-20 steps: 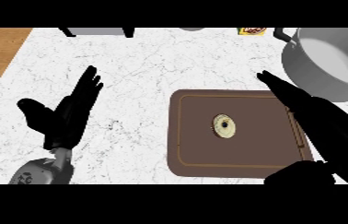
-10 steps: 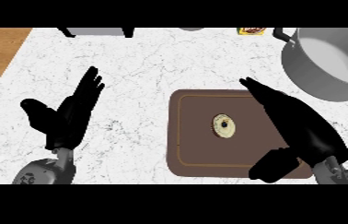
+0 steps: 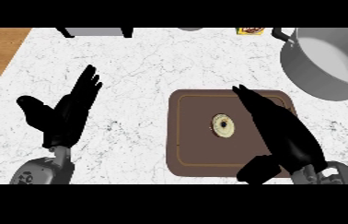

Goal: Pick the cupcake from the tray and place it in the pot

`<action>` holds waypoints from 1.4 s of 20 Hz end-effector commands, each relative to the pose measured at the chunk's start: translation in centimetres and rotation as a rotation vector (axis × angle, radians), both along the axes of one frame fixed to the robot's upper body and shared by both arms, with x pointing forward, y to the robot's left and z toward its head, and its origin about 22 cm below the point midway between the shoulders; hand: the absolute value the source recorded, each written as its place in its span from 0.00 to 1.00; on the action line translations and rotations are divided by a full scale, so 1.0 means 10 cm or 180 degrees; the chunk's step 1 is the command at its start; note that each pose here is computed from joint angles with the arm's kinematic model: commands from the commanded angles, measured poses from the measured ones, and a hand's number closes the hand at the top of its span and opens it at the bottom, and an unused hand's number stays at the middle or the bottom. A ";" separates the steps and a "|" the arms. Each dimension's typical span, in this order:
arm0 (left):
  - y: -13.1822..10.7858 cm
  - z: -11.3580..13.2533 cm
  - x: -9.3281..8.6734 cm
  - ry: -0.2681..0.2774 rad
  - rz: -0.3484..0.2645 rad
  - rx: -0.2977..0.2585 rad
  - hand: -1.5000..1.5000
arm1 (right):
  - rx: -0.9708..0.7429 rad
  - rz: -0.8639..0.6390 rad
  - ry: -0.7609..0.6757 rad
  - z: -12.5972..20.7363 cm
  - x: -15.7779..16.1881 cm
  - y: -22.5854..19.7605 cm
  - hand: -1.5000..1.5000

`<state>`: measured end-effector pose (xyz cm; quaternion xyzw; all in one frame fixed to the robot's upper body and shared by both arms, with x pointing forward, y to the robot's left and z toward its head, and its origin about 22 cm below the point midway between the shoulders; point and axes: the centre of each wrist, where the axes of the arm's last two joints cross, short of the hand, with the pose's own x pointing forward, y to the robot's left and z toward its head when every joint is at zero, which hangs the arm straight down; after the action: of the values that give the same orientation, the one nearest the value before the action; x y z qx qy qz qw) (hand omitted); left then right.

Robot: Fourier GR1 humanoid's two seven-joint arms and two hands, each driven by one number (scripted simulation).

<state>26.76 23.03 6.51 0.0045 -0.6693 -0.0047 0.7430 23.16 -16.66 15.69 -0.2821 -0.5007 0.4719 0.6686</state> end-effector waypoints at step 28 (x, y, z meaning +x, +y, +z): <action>0.08 -0.04 0.01 -0.0036 0.0021 -0.0023 0.50 | -0.0782 -0.0399 0.0582 -0.75 0.43 0.48 0.00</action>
<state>25.86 23.03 5.81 0.0062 -0.6707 -0.0051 0.7417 28.01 -12.70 8.43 -0.3278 -0.4043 0.4916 0.6982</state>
